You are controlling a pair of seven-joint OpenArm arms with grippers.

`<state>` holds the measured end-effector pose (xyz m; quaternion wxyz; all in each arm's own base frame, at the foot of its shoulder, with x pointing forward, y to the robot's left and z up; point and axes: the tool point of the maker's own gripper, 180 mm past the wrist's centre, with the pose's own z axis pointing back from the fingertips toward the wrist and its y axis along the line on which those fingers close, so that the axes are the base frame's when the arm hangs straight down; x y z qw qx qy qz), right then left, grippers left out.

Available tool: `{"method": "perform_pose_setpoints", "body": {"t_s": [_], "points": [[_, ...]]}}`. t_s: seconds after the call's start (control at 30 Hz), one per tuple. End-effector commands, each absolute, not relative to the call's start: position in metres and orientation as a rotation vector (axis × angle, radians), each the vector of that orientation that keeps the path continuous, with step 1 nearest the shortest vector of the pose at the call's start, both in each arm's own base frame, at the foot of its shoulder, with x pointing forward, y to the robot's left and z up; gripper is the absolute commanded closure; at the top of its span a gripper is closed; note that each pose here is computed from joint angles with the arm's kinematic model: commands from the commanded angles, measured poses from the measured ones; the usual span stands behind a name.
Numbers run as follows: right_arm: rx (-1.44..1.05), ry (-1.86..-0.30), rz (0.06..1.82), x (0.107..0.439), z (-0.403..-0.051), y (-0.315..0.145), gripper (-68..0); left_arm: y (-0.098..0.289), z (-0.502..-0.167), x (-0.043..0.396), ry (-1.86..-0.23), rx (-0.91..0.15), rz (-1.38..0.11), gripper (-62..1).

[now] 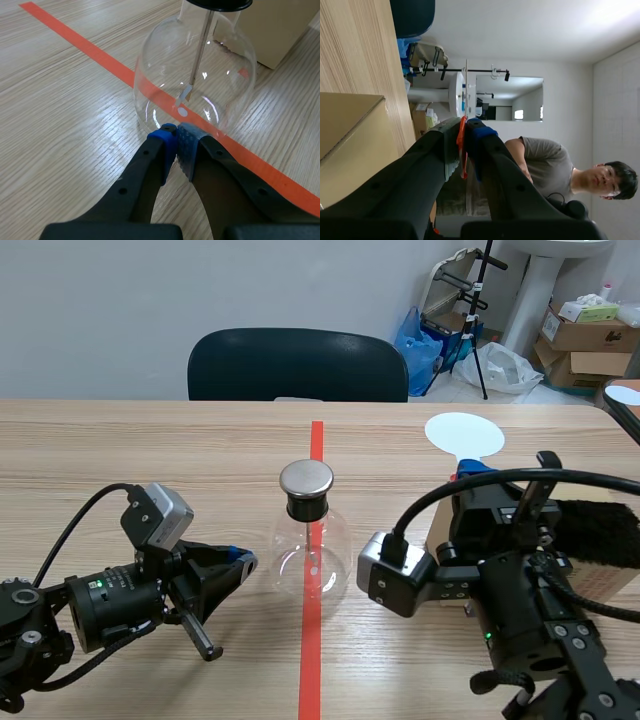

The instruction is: Do the electroscope experiment

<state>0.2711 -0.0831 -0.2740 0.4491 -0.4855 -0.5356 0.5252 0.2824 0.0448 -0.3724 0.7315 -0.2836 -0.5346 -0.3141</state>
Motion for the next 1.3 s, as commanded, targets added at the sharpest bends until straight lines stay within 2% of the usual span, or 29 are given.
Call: {"method": "perform_pose_setpoints", "body": {"t_s": [0.0,1.27], "points": [[-1.237,-1.337,1.280,0.276,-0.266,-0.089,-0.9,0.038,-0.360,0.286,-1.220,-0.654,-0.681,-3.2],[-1.238,-1.336,1.280,0.276,-0.266,-0.089,-0.9,0.031,-0.350,0.275,-1.352,-0.600,-0.877,-3.2]]}}
